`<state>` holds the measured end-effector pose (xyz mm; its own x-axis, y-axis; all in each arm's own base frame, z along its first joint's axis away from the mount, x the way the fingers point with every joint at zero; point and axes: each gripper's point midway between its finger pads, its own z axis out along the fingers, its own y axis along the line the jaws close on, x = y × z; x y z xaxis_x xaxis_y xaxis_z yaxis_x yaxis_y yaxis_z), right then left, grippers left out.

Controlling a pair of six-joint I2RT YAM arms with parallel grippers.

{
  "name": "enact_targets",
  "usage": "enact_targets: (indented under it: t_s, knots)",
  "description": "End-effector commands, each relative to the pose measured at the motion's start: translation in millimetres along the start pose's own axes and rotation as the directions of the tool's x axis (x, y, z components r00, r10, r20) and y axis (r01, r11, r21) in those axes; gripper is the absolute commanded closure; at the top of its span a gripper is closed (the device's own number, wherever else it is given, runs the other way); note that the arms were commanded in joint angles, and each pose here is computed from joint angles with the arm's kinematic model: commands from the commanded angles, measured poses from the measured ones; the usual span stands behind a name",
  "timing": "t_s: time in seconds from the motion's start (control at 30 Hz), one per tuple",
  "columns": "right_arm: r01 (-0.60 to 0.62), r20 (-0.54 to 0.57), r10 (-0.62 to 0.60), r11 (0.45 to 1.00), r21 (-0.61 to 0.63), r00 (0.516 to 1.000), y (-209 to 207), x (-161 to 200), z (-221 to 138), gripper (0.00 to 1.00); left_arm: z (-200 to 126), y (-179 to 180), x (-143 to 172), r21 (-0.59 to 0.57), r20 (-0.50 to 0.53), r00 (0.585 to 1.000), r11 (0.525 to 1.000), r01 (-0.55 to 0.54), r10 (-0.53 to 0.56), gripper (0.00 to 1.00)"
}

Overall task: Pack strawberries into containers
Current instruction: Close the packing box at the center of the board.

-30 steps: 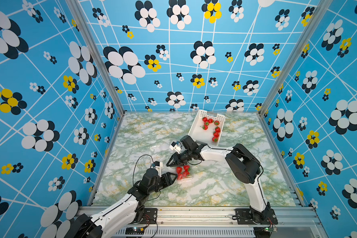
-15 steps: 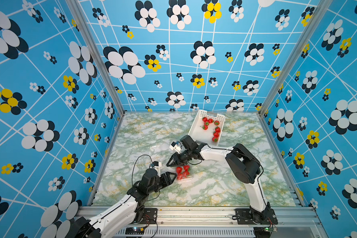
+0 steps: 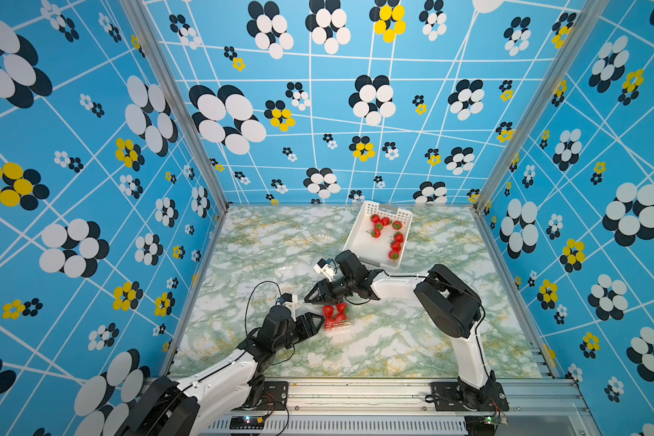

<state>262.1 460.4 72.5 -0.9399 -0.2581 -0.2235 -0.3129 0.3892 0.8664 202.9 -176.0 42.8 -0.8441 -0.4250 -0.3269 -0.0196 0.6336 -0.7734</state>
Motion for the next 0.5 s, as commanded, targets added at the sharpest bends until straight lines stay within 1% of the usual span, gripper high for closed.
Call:
enact_targets:
  t_s: [0.0,0.23,0.47]
  knots:
    - [-0.012,0.047,0.011,1.0,0.014,0.999,-2,-6,-6,0.51,-1,-16,-14,0.04,0.039,0.999,0.998,-0.038,0.036,0.33]
    - [-0.008,0.101,0.009,1.0,-0.006,0.995,1,-13,-14,0.49,4,-20,-18,0.049,0.047,0.998,0.998,-0.05,0.048,0.34]
    - [-0.02,0.111,0.022,1.0,-0.022,0.994,-1,-13,-16,0.49,17,-22,-21,0.052,0.032,0.997,0.996,-0.076,0.074,0.36]
